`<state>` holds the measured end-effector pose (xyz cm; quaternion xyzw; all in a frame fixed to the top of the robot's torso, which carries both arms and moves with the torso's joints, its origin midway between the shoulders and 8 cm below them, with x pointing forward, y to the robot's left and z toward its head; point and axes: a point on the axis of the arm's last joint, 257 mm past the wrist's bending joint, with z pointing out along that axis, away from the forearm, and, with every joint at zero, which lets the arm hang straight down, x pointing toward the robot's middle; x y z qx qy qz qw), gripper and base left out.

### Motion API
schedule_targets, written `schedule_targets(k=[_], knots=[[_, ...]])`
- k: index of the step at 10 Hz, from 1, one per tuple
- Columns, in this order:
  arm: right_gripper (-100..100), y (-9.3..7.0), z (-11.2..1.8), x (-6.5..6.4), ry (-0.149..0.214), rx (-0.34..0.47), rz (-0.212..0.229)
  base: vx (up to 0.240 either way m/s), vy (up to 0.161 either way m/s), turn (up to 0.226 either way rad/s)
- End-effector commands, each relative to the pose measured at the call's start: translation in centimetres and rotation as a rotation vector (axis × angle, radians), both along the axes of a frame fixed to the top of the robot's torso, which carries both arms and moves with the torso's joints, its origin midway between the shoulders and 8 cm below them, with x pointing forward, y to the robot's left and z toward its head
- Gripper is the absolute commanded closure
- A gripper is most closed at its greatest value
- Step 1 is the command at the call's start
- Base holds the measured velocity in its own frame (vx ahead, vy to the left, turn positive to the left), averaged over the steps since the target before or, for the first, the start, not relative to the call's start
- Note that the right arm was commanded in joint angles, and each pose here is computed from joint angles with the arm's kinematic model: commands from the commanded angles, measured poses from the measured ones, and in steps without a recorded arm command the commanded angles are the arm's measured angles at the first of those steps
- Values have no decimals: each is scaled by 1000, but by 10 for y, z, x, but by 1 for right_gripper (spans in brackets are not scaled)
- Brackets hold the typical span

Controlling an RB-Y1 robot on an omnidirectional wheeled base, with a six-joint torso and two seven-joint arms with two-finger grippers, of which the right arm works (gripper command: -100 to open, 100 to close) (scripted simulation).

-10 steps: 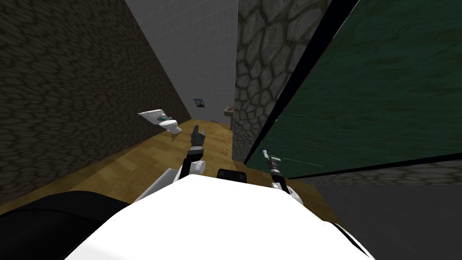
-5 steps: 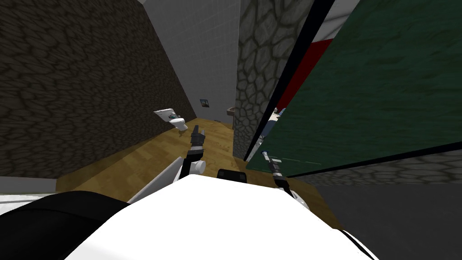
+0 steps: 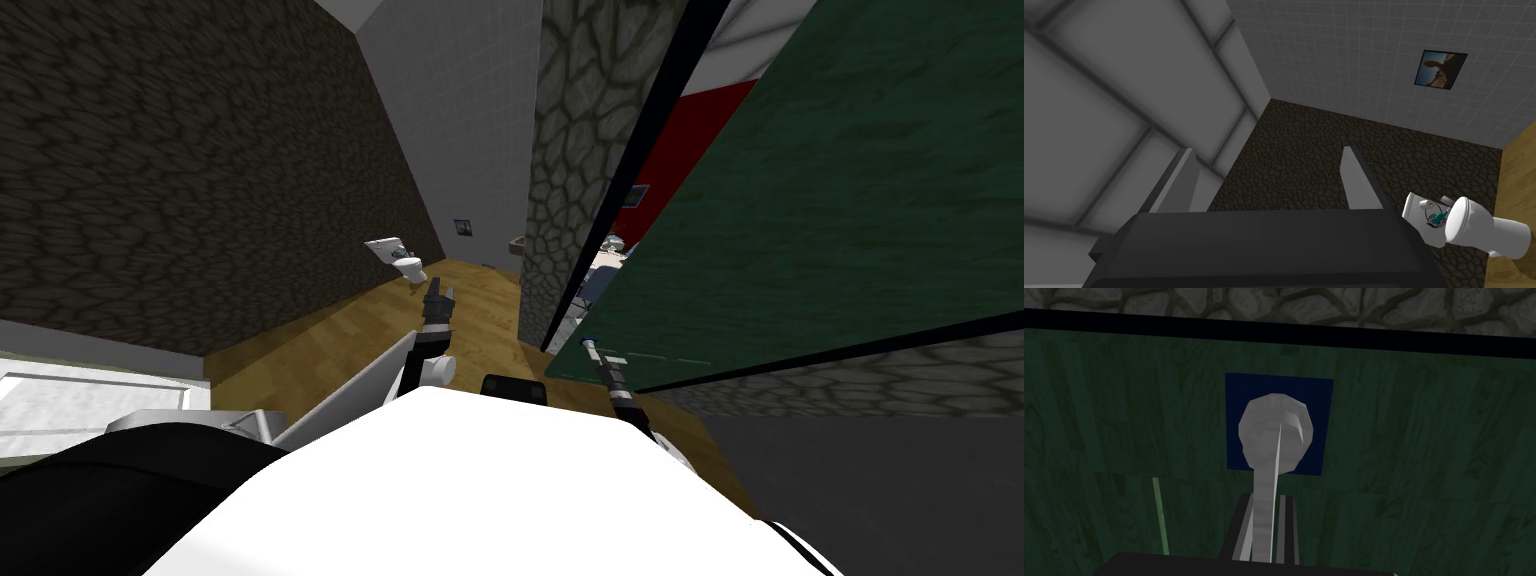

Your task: Pull the door open

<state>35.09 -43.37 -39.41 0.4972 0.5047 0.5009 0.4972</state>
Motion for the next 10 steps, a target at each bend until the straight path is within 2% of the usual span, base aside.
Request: schedule_targets(k=[1,3,5,6,8,10], knots=[[100,0,0,-10,-2,1,15,-152,-62,172],[100,-1,0,-21,-3,1,28,-157,-77,122],[100,-2,0,-24,-3,2,33,-124,-39,79],[100,-3,1,-36,-4,3,49,-186,-70,186],[100,-4,2,-44,-4,4,59,-173,-60,138],[100,-3,0,-36,-4,-1,41,-103,-40,85]])
